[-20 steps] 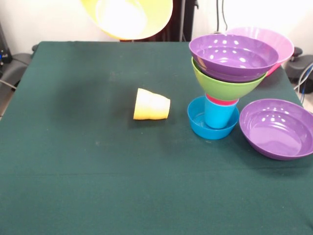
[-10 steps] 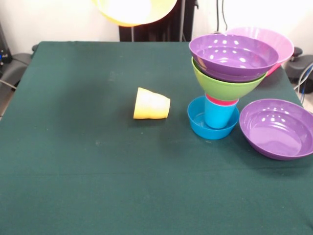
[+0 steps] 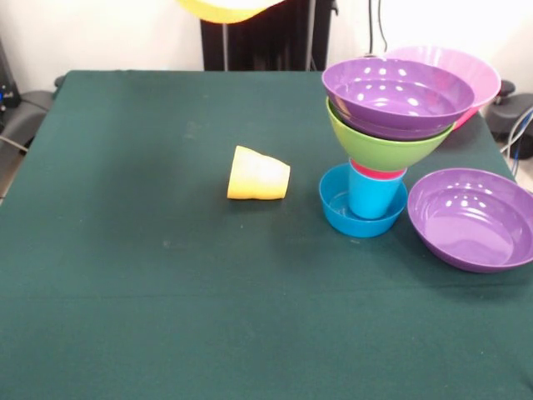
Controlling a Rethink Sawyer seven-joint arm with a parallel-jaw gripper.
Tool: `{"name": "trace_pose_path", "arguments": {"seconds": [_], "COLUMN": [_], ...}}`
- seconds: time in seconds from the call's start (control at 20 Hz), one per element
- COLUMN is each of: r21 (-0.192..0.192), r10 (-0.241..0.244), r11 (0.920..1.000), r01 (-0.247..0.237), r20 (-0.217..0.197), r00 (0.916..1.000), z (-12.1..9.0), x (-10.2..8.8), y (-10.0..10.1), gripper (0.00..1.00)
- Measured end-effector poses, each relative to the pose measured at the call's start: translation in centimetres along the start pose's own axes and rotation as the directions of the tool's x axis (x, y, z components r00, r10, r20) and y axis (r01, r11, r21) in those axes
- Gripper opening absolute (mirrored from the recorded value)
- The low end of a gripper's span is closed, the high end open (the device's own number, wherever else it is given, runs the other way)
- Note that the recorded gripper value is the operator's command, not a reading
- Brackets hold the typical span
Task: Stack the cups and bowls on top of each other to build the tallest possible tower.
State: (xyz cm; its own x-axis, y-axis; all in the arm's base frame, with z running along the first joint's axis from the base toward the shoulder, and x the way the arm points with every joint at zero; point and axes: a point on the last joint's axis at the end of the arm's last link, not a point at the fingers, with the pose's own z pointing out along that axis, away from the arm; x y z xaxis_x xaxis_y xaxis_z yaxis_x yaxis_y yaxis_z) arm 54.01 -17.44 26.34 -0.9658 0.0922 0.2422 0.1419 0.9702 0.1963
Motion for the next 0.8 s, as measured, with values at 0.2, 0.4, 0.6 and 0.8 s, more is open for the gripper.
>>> {"name": "trace_pose_path", "arguments": {"seconds": [0.2,0.4,0.6,0.8], "r21": [-0.025,-0.066,-0.123,-0.185], "r10": [-0.016,-0.029,-0.040,-0.057], "r11": [0.9995,0.9972,0.9910,0.9792], "r01": [0.017,0.035,0.054,0.083], "r20": [0.039,0.086,0.117,0.143], "r00": [0.9991,0.9959,0.9923,0.9882], "z": [-0.8,-1.9,-2.9,-3.8], "x": [-0.3,-0.8,-1.0,-1.3], "y": [0.3,0.8,1.4,2.3], "gripper": [0.00,0.00,0.00,0.00]}}
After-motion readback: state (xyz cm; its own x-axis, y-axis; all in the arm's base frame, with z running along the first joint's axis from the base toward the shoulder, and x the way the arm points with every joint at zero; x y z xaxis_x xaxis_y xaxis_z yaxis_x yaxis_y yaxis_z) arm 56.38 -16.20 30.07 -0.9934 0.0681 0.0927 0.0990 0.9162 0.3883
